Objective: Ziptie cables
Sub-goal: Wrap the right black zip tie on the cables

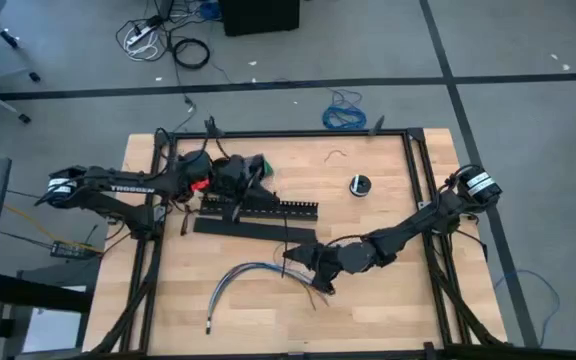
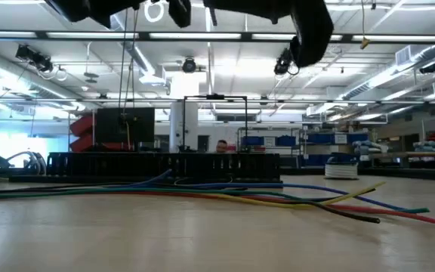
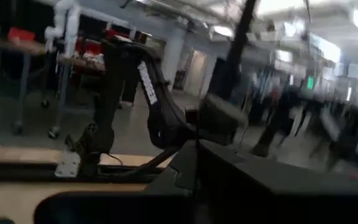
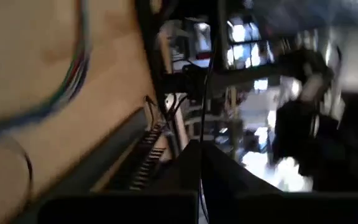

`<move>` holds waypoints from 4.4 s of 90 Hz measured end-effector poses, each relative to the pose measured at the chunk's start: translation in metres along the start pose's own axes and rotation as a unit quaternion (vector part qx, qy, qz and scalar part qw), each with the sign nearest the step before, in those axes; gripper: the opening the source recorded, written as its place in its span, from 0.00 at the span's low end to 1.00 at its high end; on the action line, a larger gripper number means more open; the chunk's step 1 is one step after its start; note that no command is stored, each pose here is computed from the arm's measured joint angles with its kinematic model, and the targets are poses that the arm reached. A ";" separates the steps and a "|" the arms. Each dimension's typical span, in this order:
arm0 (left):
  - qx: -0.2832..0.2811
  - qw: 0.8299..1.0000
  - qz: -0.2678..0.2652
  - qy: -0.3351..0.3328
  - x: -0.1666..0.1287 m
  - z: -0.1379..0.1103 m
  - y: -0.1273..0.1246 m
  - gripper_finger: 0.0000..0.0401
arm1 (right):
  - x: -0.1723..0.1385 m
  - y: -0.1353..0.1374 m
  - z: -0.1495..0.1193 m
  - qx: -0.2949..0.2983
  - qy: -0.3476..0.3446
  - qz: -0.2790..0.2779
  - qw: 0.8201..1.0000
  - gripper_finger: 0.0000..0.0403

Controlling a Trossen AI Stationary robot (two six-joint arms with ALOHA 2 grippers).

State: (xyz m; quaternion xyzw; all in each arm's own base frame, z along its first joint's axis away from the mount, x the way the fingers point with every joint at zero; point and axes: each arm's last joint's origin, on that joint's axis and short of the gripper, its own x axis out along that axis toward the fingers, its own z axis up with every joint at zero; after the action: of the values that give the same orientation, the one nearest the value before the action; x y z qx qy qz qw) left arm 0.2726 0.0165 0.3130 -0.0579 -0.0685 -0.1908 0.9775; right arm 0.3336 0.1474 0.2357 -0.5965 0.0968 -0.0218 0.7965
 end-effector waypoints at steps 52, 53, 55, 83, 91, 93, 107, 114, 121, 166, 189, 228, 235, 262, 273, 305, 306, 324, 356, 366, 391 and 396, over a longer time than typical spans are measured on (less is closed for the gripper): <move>0.407 0.903 0.089 0.107 0.028 -0.031 -0.067 0.00 | 0.005 -0.010 -0.002 0.463 -0.060 0.007 0.884 0.00; 0.415 0.899 0.091 0.110 0.029 -0.032 -0.068 0.00 | 0.005 -0.010 -0.002 0.470 -0.062 0.009 0.881 0.00; 0.428 0.891 0.096 0.117 0.030 -0.034 -0.070 0.00 | 0.006 -0.011 -0.003 0.481 -0.065 0.014 0.874 0.00; 0.559 0.788 0.168 0.196 0.038 -0.050 -0.092 0.00 | 0.012 -0.012 -0.013 0.550 -0.055 0.033 0.833 0.00; 0.582 0.767 0.184 0.201 0.038 -0.048 -0.096 0.00 | 0.014 -0.013 -0.017 0.566 -0.061 0.047 0.821 0.00; 0.587 0.762 0.186 0.202 0.038 -0.048 -0.097 0.00 | 0.015 -0.013 -0.018 0.569 -0.062 0.050 0.818 0.00; 0.604 0.744 0.189 0.217 0.038 -0.049 -0.100 0.00 | 0.019 -0.014 -0.024 0.581 -0.056 0.057 0.810 0.00; 0.602 0.740 0.204 0.222 0.037 -0.048 -0.102 0.00 | 0.019 -0.013 -0.026 0.581 -0.050 0.063 0.810 0.00; 0.607 0.729 0.215 0.233 0.036 -0.049 -0.105 0.00 | 0.016 -0.016 -0.026 0.582 -0.052 0.062 0.809 0.00; 0.642 0.692 0.241 0.226 0.041 -0.051 -0.106 0.00 | -0.005 -0.013 -0.060 0.625 -0.129 0.053 0.768 0.00; 0.652 0.679 0.235 0.241 0.046 -0.060 -0.094 0.00 | -0.003 -0.015 -0.063 0.624 -0.134 0.059 0.767 0.00; 0.648 0.684 0.244 0.228 0.046 -0.057 -0.094 0.00 | 0.001 -0.014 -0.071 0.625 -0.119 0.065 0.769 0.00; 0.648 0.685 0.243 0.229 0.046 -0.057 -0.093 0.00 | 0.001 -0.014 -0.071 0.625 -0.121 0.064 0.768 0.00; 0.641 0.691 0.242 0.229 0.046 -0.058 -0.093 0.00 | 0.001 -0.014 -0.071 0.625 -0.122 0.064 0.769 0.00; 0.640 0.692 0.242 0.229 0.046 -0.059 -0.093 0.00 | 0.001 -0.014 -0.071 0.624 -0.122 0.065 0.769 0.00; 0.640 0.692 0.242 0.229 0.046 -0.059 -0.093 0.00 | 0.000 -0.015 -0.070 0.621 -0.130 0.067 0.770 0.00; 0.640 0.692 0.242 0.229 0.046 -0.059 -0.093 0.00 | 0.000 -0.015 -0.070 0.621 -0.130 0.067 0.770 0.00; 0.640 0.692 0.241 0.231 0.046 -0.059 -0.093 0.00 | 0.001 -0.016 -0.072 0.621 -0.130 0.064 0.770 0.00; 0.640 0.692 0.241 0.231 0.046 -0.059 -0.093 0.00 | 0.002 -0.014 -0.074 0.624 -0.121 0.068 0.769 0.00; 0.640 0.692 0.241 0.231 0.046 -0.059 -0.093 0.00 | 0.002 -0.015 -0.074 0.624 -0.121 0.068 0.769 0.00; 0.640 0.692 0.242 0.231 0.046 -0.059 -0.093 0.00 | 0.002 -0.015 -0.074 0.624 -0.121 0.068 0.769 0.00; 0.640 0.692 0.242 0.231 0.046 -0.059 -0.093 0.00 | 0.002 -0.015 -0.074 0.624 -0.121 0.068 0.769 0.00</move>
State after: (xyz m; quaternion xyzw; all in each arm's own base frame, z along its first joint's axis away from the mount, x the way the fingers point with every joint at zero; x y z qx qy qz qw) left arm 0.2856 -0.0943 0.2704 0.6132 0.0707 0.1346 0.7752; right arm 0.3234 0.0731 0.2295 0.0427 0.0043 0.0491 0.9979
